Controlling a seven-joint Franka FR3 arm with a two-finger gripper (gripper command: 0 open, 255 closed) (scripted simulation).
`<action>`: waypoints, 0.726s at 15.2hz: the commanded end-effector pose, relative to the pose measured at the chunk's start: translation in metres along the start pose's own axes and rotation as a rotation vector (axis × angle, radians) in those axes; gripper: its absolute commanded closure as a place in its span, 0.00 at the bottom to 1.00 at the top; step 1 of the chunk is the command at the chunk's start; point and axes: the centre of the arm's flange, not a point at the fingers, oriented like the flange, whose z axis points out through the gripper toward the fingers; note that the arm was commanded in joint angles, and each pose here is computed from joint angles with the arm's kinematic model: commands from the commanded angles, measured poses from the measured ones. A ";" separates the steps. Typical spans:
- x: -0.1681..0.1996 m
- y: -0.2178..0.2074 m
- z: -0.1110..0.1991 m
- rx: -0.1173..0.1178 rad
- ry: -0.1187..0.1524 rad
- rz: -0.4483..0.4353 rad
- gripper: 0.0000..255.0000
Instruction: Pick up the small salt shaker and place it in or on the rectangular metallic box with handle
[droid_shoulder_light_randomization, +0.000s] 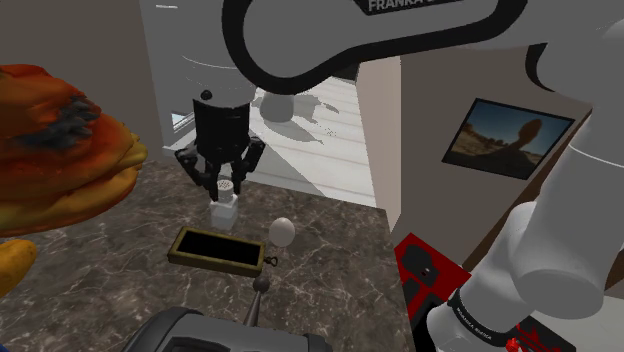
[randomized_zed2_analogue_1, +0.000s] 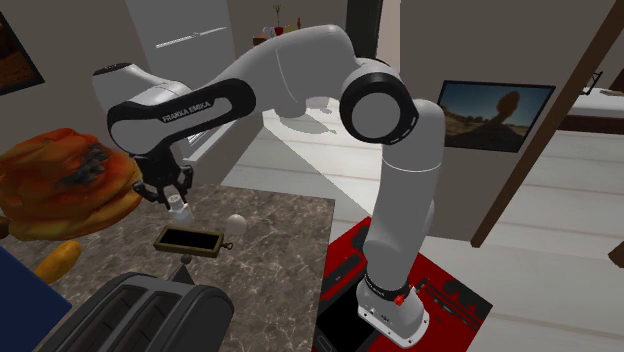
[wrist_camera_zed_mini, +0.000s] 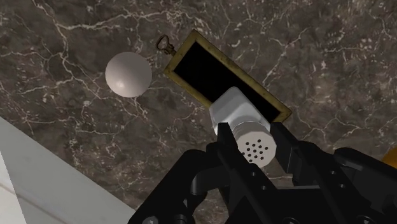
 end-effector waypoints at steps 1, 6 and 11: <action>0.000 0.000 0.010 0.000 0.000 0.000 1.00; 0.000 0.000 0.036 0.000 0.000 0.000 1.00; 0.000 -0.001 0.063 0.000 0.000 0.000 1.00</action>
